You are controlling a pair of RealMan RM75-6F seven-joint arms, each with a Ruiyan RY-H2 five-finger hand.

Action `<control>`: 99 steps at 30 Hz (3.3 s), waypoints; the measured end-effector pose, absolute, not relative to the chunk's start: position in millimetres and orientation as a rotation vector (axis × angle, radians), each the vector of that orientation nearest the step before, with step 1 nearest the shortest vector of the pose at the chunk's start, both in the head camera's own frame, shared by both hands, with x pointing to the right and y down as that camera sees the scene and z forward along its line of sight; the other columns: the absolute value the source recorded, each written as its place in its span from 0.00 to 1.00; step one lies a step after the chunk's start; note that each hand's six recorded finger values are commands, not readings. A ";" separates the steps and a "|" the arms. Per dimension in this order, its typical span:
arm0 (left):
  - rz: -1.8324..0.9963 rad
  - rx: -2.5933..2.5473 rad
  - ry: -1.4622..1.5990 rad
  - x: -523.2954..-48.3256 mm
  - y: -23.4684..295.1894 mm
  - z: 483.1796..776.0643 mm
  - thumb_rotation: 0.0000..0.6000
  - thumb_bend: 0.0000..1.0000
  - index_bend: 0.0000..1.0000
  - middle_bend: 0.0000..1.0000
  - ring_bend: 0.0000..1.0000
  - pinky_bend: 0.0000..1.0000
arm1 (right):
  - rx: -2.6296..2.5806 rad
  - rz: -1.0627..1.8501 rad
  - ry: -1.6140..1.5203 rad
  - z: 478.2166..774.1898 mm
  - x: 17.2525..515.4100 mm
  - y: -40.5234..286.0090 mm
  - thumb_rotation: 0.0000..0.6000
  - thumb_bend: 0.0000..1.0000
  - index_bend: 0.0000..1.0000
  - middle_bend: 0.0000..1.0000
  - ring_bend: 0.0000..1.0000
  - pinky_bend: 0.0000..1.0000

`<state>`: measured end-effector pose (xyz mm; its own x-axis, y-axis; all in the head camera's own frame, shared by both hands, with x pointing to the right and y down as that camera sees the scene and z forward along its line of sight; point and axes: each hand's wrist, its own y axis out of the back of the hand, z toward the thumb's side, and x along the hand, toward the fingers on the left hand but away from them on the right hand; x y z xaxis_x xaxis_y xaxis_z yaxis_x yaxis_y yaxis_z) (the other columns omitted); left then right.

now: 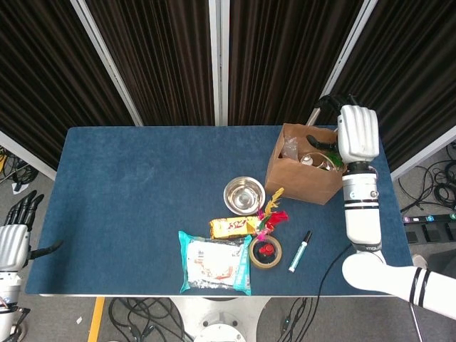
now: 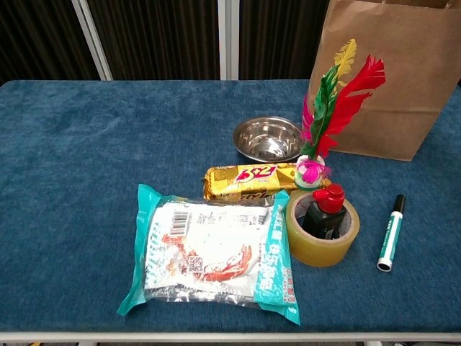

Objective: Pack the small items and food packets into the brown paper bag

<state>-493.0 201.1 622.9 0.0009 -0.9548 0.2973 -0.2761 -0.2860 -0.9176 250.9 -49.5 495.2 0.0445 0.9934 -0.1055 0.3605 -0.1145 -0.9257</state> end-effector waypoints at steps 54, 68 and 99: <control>-1.332 -1.569 1.284 -497.3 202.1 625.6 1.00 0.14 0.08 0.06 0.00 0.12 | -1.867 1.125 -0.026 682.6 287.7 166.6 1.00 0.00 0.47 0.45 0.36 0.52; -1.346 -1.564 1.289 -510.3 212.4 623.7 1.00 0.14 0.08 0.06 0.00 0.12 | -1.884 1.129 0.057 705.3 286.0 179.6 1.00 0.01 0.48 0.45 0.36 0.52; -1.344 -1.570 1.299 -516.1 217.8 624.9 1.00 0.14 0.08 0.06 0.00 0.12 | -1.883 1.170 0.056 721.4 287.0 180.9 1.00 0.19 0.62 0.53 0.42 0.57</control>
